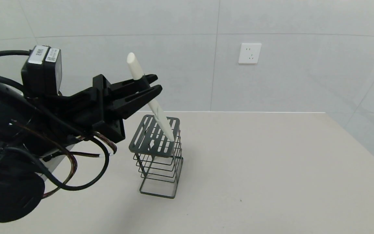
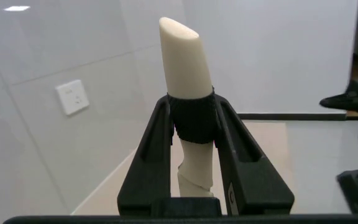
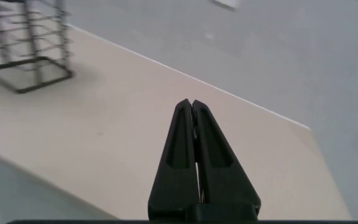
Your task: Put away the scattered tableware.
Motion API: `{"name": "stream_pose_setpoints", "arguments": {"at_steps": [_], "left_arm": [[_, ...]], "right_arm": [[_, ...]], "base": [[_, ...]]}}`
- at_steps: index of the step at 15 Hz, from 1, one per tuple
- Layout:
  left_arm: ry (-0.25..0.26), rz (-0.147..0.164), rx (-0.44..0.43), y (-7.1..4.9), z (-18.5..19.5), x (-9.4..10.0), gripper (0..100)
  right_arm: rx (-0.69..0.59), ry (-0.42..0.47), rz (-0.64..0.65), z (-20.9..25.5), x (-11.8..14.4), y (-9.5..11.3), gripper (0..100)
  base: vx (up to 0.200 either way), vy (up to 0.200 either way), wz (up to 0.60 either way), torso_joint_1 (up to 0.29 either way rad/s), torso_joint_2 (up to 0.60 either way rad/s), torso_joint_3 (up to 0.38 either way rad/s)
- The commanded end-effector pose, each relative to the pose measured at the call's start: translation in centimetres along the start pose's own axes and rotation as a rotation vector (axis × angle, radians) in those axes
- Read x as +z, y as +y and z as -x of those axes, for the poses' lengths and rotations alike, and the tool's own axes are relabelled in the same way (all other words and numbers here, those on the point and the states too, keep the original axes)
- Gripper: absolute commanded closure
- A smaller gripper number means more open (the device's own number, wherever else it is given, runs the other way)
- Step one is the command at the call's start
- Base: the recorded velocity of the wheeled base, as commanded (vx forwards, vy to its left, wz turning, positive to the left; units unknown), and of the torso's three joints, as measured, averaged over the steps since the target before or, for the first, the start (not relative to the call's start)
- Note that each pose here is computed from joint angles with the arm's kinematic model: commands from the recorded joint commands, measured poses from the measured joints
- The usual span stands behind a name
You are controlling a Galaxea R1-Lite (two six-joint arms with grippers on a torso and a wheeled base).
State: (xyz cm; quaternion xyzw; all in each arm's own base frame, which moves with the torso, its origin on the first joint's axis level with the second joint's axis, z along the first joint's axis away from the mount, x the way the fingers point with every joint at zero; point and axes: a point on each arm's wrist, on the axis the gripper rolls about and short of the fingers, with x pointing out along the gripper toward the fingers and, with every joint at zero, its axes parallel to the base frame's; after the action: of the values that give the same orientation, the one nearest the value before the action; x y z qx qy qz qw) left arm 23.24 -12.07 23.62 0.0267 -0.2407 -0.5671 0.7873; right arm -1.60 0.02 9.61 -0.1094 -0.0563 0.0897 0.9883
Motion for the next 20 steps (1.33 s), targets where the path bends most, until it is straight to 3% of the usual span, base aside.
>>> {"name": "stream_pose_setpoints", "arguments": {"at_steps": [1,3,6,9,11,12,14,20], "left_arm": [[0.004,-0.065,0.016,2.2,0.6,0.3,100],[0.012,-0.089,-0.03,3.3,0.7,0.2,100],[0.023,-0.079,-0.089,3.4,0.6,-0.3,100],[0.018,-0.084,-0.098,4.4,-0.3,-1.2,100],[0.017,-0.084,-0.095,5.1,-0.8,-1.9,100],[0.017,-0.084,-0.095,5.1,-0.8,-1.9,100],[0.039,-0.054,-0.092,5.4,-0.8,-3.3,100],[0.053,-0.035,-0.097,5.5,-0.9,-4.3,100]], "right_arm": [[-0.024,0.002,-0.011,0.0,0.0,0.0,100],[-0.08,0.048,-0.014,0.2,-0.5,0.2,100],[-0.113,0.064,-0.02,0.8,-1.2,0.6,100],[-0.241,0.129,-0.279,0.9,-2.0,0.5,100],[-0.253,0.118,-0.26,0.9,-1.9,0.4,100],[-0.253,0.118,-0.26,0.9,-1.9,0.4,100],[-0.22,0.123,-0.227,0.9,-1.9,0.5,100],[-0.218,0.122,-0.227,0.9,-1.9,0.5,100]], "base": [[0.0,0.0,0.0,0.0,0.0,0.0],[0.0,0.0,0.0,0.0,0.0,0.0],[0.0,0.0,0.0,0.0,0.0,0.0],[0.0,0.0,0.0,0.0,0.0,0.0],[0.0,0.0,0.0,0.0,0.0,0.0],[0.0,0.0,0.0,0.0,0.0,0.0],[0.0,0.0,0.0,0.0,0.0,0.0],[0.0,0.0,0.0,0.0,0.0,0.0]]}}
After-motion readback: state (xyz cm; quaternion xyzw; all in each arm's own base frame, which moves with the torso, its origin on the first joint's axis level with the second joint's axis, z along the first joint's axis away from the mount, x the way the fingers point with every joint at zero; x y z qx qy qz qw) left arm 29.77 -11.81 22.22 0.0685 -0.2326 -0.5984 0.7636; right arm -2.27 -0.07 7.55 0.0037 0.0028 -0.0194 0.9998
